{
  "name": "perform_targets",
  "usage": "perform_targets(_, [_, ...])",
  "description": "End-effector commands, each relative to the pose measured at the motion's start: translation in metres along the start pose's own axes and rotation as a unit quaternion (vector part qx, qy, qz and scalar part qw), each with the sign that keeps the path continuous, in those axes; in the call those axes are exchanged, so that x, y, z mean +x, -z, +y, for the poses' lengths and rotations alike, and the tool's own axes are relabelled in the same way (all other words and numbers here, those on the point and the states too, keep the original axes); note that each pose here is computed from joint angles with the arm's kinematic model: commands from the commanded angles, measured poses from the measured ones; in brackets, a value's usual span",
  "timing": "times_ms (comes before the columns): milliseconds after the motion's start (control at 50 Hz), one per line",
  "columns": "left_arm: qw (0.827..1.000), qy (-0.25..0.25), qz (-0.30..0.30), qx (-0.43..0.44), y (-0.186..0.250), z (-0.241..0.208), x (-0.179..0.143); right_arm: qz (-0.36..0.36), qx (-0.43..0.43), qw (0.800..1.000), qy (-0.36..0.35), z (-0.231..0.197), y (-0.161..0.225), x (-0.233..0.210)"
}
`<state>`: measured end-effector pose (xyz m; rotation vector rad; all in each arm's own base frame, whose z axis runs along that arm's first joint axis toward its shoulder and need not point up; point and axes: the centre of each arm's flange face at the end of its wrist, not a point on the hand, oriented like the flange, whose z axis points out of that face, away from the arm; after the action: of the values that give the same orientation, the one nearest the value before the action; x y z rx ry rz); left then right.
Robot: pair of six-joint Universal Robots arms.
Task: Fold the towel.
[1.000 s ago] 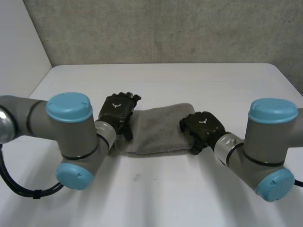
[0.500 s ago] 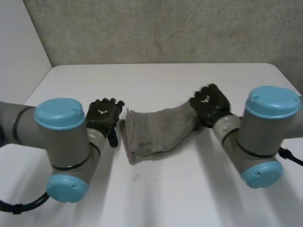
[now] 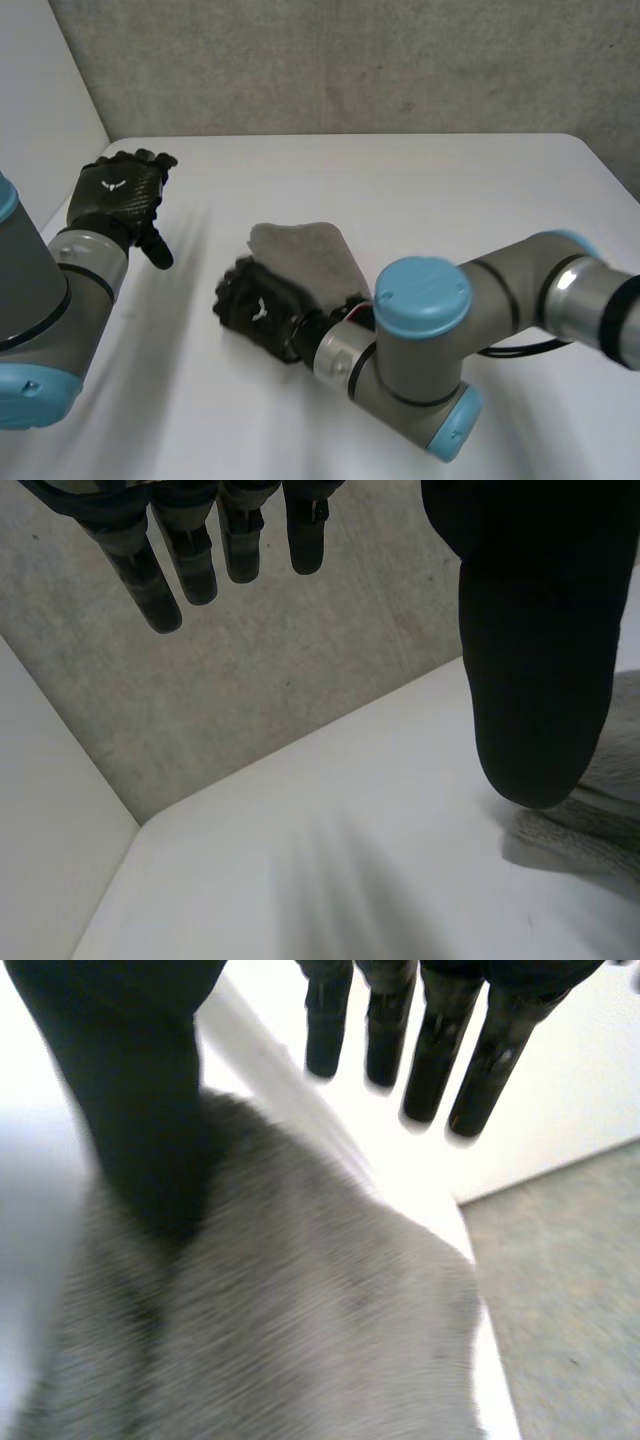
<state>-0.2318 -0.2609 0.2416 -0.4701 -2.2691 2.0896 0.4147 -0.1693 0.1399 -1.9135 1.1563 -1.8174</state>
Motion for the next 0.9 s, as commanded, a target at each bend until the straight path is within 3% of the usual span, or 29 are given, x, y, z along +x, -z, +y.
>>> perform_targets(20, [1.0,0.017,0.007,0.021,-0.015,-0.011,0.009,0.125,-0.058,0.982,-0.128,0.005,0.031,0.067])
perform_targets(100, [0.998,0.042,0.023,0.033,-0.021,-0.017,0.022,0.182,-0.066,0.958,-0.211,0.01,0.05,0.096])
perform_targets(140, [0.997,0.058,0.036,0.035,-0.023,-0.019,0.032,0.208,-0.08,0.928,-0.299,0.021,0.066,0.113])
perform_targets(160, [0.995,0.075,0.047,0.035,-0.026,-0.019,0.041,0.208,-0.08,0.928,-0.3,0.021,0.066,0.113])
perform_targets(200, [0.994,0.091,0.06,0.032,-0.028,-0.017,0.052,0.213,-0.101,0.898,-0.371,0.031,0.077,0.124])
perform_targets(280, [0.985,0.135,0.106,-0.019,-0.03,-0.002,0.092,0.179,-0.107,0.877,-0.433,0.039,0.069,0.128])
perform_targets(400, [0.978,0.153,0.118,-0.082,-0.038,0.025,0.112,0.148,-0.115,0.871,-0.454,0.06,0.046,0.124])
perform_targets(500, [0.971,0.132,0.112,-0.166,-0.04,0.066,0.118,0.112,-0.149,0.862,-0.472,0.088,0.023,0.103])
perform_targets(580, [0.97,0.124,0.107,-0.178,-0.041,0.075,0.117,0.1,-0.16,0.862,-0.471,0.099,0.017,0.093])
perform_targets(700, [0.971,0.104,0.088,-0.195,-0.038,0.086,0.11,0.094,-0.176,0.877,-0.437,0.112,0.01,0.086])
perform_targets(800, [0.976,0.028,0.072,-0.203,-0.034,0.095,0.102,0.086,-0.186,0.899,-0.386,0.112,0.009,0.082])
perform_targets(900, [0.978,0.015,0.064,-0.198,-0.032,0.092,0.102,0.102,-0.199,0.914,-0.34,0.108,0.009,0.086])
